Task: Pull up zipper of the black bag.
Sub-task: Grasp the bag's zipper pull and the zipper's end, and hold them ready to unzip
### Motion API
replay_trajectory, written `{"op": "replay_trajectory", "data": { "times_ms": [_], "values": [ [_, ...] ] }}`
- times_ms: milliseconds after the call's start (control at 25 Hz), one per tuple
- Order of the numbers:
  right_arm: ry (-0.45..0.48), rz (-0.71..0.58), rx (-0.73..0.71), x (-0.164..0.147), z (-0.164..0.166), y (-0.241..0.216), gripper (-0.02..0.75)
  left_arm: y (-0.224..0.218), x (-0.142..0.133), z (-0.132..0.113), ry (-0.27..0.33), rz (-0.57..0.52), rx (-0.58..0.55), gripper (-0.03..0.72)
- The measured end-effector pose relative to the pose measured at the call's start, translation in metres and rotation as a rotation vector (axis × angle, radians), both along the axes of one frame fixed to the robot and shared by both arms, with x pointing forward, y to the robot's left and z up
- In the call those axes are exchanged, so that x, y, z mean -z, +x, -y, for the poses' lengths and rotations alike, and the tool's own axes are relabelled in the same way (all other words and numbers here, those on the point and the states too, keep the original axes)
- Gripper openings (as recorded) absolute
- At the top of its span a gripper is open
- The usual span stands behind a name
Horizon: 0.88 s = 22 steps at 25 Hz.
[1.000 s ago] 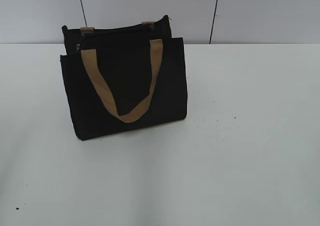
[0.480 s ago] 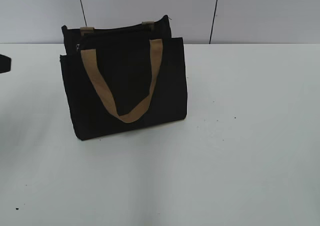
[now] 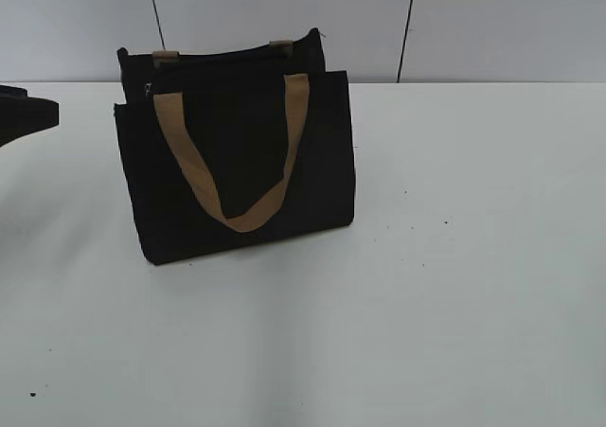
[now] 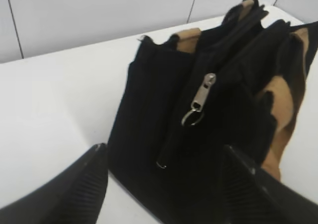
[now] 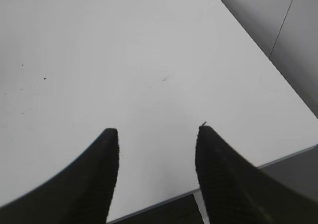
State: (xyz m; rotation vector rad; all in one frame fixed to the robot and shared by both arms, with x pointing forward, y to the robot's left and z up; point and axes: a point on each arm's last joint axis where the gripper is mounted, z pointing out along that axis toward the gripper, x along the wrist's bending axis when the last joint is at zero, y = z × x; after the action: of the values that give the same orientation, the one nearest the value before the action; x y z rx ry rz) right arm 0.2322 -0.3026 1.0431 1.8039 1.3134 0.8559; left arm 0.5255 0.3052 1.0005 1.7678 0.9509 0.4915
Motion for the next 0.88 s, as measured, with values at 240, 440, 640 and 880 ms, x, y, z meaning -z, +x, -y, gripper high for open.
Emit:
{"op": "replay_trajectory", "data": {
  "times_ms": [240,440,640,880],
  "values": [
    [0.001,0.0,0.0,0.0,0.0,0.0,0.387,0.012,0.03,0.001,0.068,0.044,0.086,0.5],
    [0.001,0.0,0.0,0.0,0.0,0.0,0.387,0.02,0.054,0.012,0.156,0.104,0.191,0.493],
    [0.001,0.0,0.0,0.0,0.0,0.0,0.387,0.037,0.073,0.02,0.177,0.102,0.25,0.493],
    [0.001,0.0,-0.001,0.0,0.0,0.0,0.387,0.061,0.083,0.028,0.169,0.119,0.29,0.491]
  ]
}}
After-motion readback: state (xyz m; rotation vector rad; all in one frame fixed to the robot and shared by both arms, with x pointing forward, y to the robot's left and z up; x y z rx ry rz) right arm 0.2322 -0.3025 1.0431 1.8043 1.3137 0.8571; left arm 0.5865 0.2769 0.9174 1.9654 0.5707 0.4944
